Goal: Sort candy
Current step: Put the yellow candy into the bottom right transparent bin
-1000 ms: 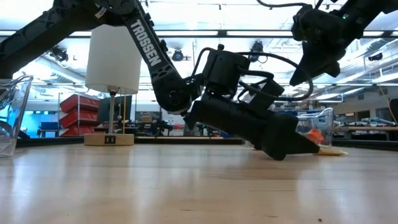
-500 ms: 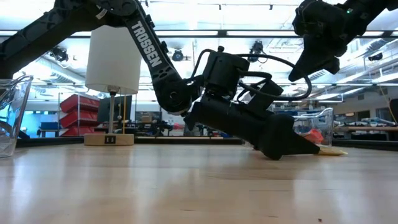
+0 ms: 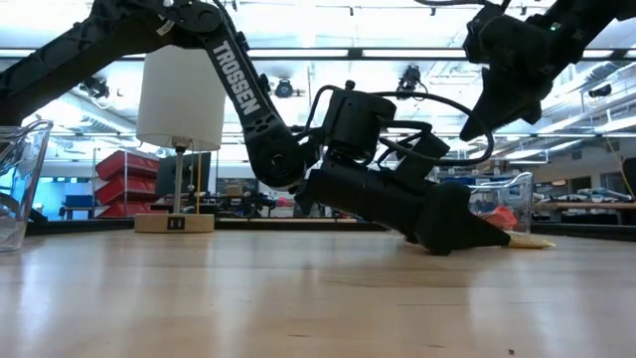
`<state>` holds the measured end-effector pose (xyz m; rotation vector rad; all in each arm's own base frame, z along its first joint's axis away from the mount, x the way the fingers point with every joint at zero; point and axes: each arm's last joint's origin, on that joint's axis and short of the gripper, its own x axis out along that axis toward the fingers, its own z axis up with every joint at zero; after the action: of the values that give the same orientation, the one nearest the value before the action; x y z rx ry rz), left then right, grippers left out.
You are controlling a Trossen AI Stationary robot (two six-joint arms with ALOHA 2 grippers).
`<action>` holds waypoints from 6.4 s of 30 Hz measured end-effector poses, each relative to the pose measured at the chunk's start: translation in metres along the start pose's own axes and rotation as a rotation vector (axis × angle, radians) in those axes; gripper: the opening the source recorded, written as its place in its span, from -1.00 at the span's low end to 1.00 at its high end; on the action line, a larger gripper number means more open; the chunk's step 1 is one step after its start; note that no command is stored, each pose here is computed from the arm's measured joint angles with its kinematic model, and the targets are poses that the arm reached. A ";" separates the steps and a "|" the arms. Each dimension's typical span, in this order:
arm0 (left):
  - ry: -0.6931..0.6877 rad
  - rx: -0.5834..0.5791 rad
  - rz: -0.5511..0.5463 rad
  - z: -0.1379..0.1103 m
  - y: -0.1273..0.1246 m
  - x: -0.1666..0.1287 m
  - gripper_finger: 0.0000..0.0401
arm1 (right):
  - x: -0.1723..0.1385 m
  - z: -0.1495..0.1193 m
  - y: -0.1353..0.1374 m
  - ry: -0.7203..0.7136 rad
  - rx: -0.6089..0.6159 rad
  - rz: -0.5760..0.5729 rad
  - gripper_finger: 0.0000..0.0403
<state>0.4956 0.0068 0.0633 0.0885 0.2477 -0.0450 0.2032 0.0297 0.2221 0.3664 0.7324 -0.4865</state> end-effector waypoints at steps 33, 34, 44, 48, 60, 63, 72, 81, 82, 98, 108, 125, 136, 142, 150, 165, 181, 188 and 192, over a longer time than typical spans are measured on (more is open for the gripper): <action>0.008 0.005 -0.012 -0.001 0.001 0.000 -0.65 | 0.006 -0.002 0.002 0.018 -0.002 -0.011 -1.00; 0.011 -0.004 -0.013 -0.001 0.001 0.000 -0.69 | 0.006 -0.002 0.002 0.018 -0.002 -0.011 -1.00; 0.023 -0.023 -0.011 -0.002 0.001 0.000 -0.98 | 0.006 -0.002 0.002 0.018 -0.002 -0.011 -1.00; 0.023 -0.024 -0.004 -0.002 0.001 0.000 -0.99 | 0.006 -0.002 0.002 0.018 -0.002 -0.011 -1.00; -0.031 -0.016 -0.015 0.005 -0.001 -0.002 -1.00 | 0.006 -0.002 0.002 0.017 -0.011 -0.010 -1.00; -0.038 -0.015 -0.025 0.008 -0.002 -0.004 -1.00 | 0.003 -0.001 0.001 0.006 -0.016 -0.003 -1.00; -0.081 0.018 -0.025 0.022 -0.007 -0.017 -1.00 | -0.023 0.006 -0.010 -0.088 0.077 0.015 -1.00; -0.081 0.041 0.009 0.032 -0.010 -0.043 -1.00 | -0.020 0.001 -0.007 -0.004 -0.136 0.083 -1.00; -0.091 0.039 0.010 0.033 -0.010 -0.045 -1.00 | -0.018 0.000 -0.005 0.007 -0.174 0.078 -1.00; -0.175 0.007 0.046 0.046 -0.011 -0.058 -1.00 | 0.008 -0.020 0.012 0.127 -0.296 0.007 -0.36; -0.170 -0.007 0.092 0.046 -0.010 -0.058 -1.00 | 0.021 -0.025 0.019 0.146 -0.241 -0.006 0.00; -0.191 -0.019 0.088 0.049 -0.012 -0.058 -1.00 | 0.043 -0.021 0.016 0.152 -0.202 -0.054 -0.03; -0.187 -0.020 0.099 0.048 -0.011 -0.058 -1.00 | 0.046 -0.018 0.015 0.179 -0.174 -0.009 -0.40; -0.053 0.070 0.090 0.036 -0.012 -0.056 -1.00 | 0.045 -0.021 0.016 0.233 -0.190 0.056 -0.67; 0.128 0.111 0.067 0.018 -0.014 -0.056 -0.98 | 0.055 -0.025 0.018 0.262 -0.137 0.028 -0.64; 0.212 0.076 0.047 0.011 -0.022 -0.058 -0.98 | 0.094 -0.033 0.015 0.369 -0.033 0.028 -0.04; 0.289 0.052 0.035 0.006 -0.022 -0.059 -0.97 | 0.099 -0.037 0.011 0.399 -0.058 -0.013 -0.53; 0.288 0.043 0.006 0.013 -0.022 -0.063 -0.97 | 0.096 -0.038 0.011 0.398 -0.119 -0.012 -0.95; 0.325 0.047 -0.003 0.022 -0.022 -0.070 -0.97 | 0.089 -0.037 0.010 0.418 -0.109 0.015 -0.91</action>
<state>0.4322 -0.0145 0.0997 0.1419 0.5712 -0.0389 0.2456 0.0297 0.1353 0.3755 1.1553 -0.3563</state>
